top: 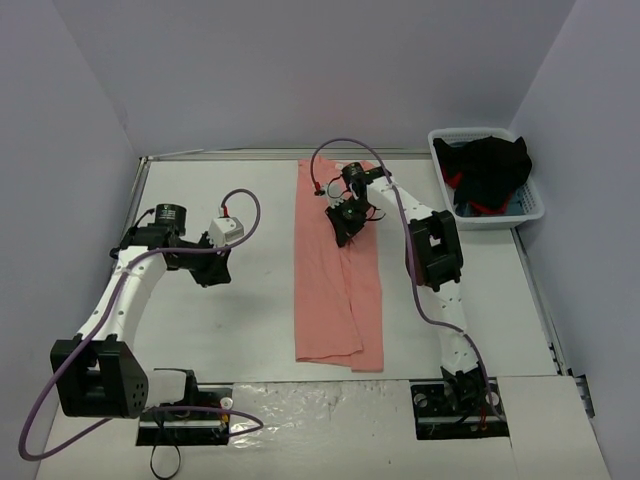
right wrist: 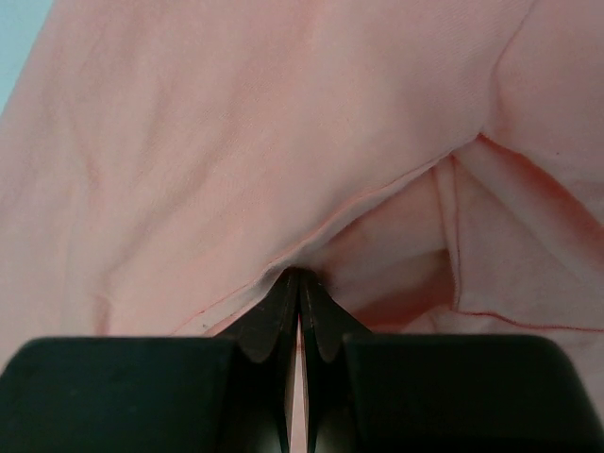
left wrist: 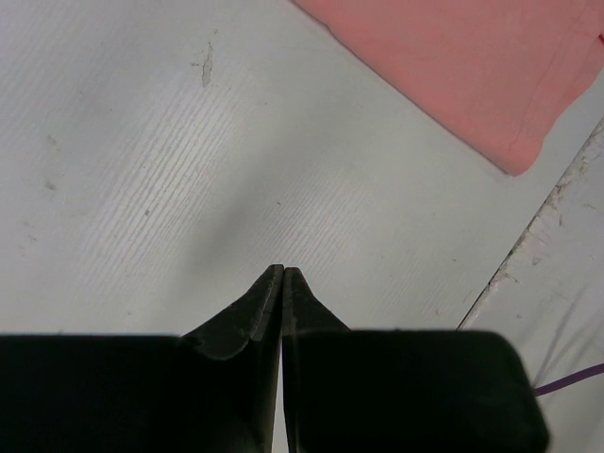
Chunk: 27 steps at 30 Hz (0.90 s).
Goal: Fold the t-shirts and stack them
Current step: Rotate the tshirt 90 degrees
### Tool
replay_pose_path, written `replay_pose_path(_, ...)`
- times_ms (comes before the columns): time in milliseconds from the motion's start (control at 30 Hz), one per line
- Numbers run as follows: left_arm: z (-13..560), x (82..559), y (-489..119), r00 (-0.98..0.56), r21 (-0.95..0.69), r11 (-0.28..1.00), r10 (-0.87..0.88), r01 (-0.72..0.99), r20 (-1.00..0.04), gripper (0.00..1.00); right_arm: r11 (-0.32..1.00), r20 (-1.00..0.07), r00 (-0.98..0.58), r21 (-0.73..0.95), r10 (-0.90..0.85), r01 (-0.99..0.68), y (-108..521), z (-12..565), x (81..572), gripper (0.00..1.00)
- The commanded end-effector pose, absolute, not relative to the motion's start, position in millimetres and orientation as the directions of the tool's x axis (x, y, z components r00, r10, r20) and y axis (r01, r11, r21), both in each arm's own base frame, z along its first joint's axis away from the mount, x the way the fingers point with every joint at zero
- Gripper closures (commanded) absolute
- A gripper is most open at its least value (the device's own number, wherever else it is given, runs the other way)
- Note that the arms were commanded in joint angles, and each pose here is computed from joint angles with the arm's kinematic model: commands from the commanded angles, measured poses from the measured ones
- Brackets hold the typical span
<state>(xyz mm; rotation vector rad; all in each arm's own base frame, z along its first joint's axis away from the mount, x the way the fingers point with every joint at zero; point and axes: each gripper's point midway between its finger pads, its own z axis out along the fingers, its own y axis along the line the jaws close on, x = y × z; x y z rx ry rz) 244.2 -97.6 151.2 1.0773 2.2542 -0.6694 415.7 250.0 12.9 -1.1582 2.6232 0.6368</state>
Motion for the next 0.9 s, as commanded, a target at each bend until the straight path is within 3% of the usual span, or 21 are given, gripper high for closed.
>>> replay_pose_path(0,156.2,249.4,-100.7,-0.516,-0.2,0.547,0.518,0.813,-0.682,0.98,0.614,-0.282,-0.679,0.293,-0.677,-0.733,234.5,3.9,404.7,1.0)
replay_pose_path(367,148.7,258.3,-95.8,-0.541,-0.196,0.579,0.514,0.791,-0.666,0.97,0.648,-0.283,-0.671,0.185,-0.685,-0.739,232.5,-18.4,444.8,1.0)
replay_pose_path(867,135.9,263.8,-87.3,-0.579,-0.2,0.619,0.501,0.759,-0.643,0.98,0.684,-0.468,-0.584,-0.06,-0.663,-0.727,239.4,-12.0,543.0,1.0)
